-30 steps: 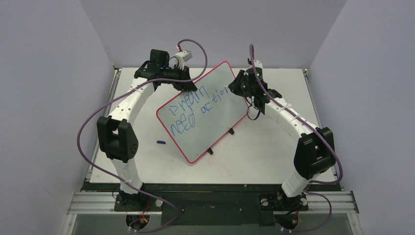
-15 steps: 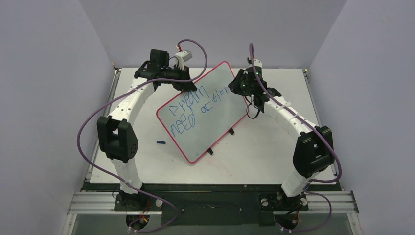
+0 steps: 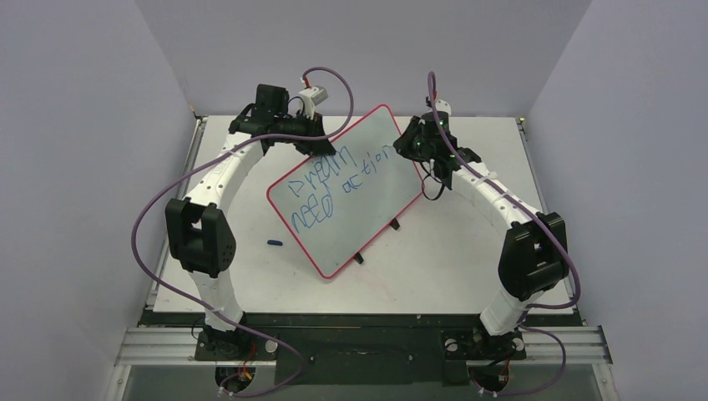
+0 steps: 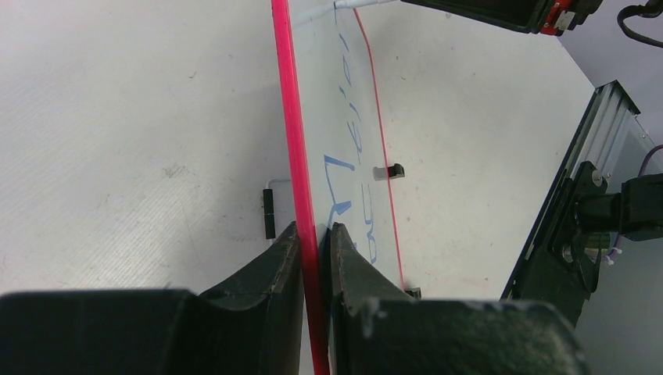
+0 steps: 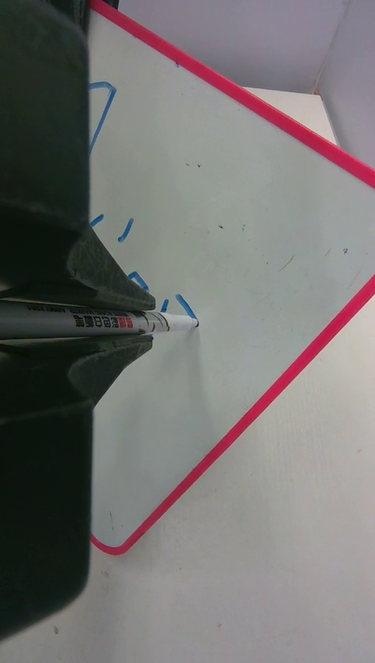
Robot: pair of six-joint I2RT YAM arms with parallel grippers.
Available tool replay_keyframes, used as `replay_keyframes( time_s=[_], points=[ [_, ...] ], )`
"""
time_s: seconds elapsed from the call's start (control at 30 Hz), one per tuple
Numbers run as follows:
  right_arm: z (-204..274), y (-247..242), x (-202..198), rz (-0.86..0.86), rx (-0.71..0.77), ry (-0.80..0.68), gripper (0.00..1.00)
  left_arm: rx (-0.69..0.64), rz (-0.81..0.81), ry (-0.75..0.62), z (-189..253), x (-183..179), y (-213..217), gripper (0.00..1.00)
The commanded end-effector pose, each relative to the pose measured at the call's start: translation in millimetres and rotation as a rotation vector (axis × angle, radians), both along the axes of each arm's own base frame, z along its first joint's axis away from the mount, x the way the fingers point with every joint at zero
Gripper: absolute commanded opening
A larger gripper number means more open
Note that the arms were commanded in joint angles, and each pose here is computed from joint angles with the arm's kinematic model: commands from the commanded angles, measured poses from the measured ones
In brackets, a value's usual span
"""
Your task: Write a sentence on the whiteboard
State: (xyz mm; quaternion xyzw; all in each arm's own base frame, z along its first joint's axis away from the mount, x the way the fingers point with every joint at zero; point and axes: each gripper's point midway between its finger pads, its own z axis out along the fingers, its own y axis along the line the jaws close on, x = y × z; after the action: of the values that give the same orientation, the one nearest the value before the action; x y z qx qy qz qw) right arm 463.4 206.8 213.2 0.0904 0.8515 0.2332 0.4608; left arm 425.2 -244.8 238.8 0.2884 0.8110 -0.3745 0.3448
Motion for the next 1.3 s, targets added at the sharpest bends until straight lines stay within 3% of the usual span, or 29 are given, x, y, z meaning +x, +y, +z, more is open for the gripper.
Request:
replay_keyframes(
  time_s=[0.0, 0.57, 1.27],
  points=[
    [8.5, -0.6, 7.1, -0.011, 0.003, -0.024, 0.00, -0.002, -0.110, -0.091, 19.7, -18.7, -12.1, 0.00],
    [-16.6, -5.1, -16.1, -0.004, -0.013, 0.017, 0.00, -0.002, -0.111, -0.092, 21.3, -16.8, -12.8, 0.00],
    [51.4, -29.6, -57.5, -0.027, -0.019, -0.111, 0.00, 0.065, -0.095, -0.047, -4.4, -22.0, 2.2, 0.00]
  ],
)
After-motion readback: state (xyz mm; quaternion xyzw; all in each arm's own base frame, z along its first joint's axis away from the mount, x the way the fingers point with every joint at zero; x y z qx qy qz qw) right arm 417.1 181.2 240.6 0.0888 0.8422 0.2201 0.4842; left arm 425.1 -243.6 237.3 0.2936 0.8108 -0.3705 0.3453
